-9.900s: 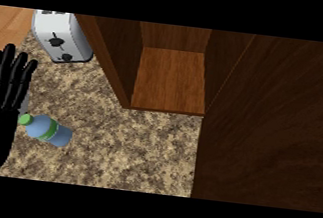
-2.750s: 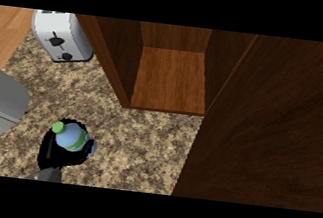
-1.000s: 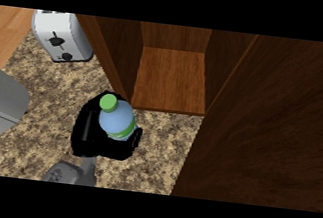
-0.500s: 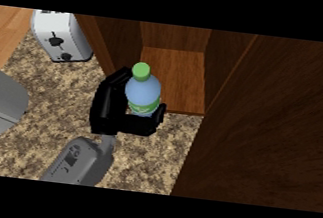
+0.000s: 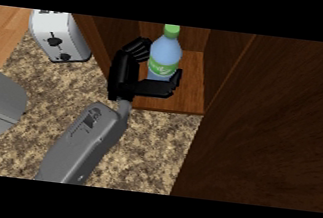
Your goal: Pick up the bottled water, place it into the cabinet and close the cabinet
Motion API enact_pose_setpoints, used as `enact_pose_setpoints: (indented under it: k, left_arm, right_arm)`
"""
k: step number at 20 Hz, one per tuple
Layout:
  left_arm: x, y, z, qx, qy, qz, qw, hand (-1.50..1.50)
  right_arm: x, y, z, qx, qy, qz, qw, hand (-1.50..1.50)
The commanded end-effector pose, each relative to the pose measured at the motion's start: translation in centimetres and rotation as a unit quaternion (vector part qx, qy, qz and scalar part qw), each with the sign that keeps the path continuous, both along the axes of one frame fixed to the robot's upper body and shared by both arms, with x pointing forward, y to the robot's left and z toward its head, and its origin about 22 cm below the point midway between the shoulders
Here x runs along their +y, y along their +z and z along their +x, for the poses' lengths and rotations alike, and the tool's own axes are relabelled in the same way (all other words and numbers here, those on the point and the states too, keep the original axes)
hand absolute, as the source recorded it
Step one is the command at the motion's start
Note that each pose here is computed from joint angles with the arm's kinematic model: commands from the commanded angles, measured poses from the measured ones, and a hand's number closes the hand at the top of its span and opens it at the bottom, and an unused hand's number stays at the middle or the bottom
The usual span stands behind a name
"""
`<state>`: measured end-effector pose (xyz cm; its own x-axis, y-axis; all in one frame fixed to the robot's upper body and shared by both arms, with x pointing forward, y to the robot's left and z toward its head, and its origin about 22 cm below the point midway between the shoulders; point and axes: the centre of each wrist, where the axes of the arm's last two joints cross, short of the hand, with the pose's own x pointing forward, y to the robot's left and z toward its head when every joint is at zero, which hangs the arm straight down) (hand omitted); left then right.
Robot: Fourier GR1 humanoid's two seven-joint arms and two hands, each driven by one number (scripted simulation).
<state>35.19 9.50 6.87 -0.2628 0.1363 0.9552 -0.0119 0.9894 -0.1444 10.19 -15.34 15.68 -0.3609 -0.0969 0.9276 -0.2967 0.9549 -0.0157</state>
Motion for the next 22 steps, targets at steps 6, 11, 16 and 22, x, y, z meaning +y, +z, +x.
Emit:
enact_pose_setpoints:
  k: [6,11,16,22]
  left_arm:
    - [-0.8,0.0,4.4,0.024,0.031,0.069,0.9968,1.50]
    - [-0.1,-0.9,6.1,0.029,0.061,0.092,0.9935,1.50]
    - [-1.0,0.9,7.8,0.036,0.093,0.130,0.9865,1.50]
    - [0.8,-2.8,7.6,0.054,0.113,0.182,0.9752,1.50]
  right_arm:
    - [-1.0,0.6,-1.4,-0.015,0.012,0.011,1.000,-1.50]
    - [-0.4,1.5,-2.1,-0.020,0.007,0.019,1.000,-1.50]
    - [-1.0,1.0,-1.1,-0.021,0.012,0.009,1.000,-1.50]
    - [-0.9,1.7,-1.7,-0.025,0.012,0.014,1.000,-1.50]
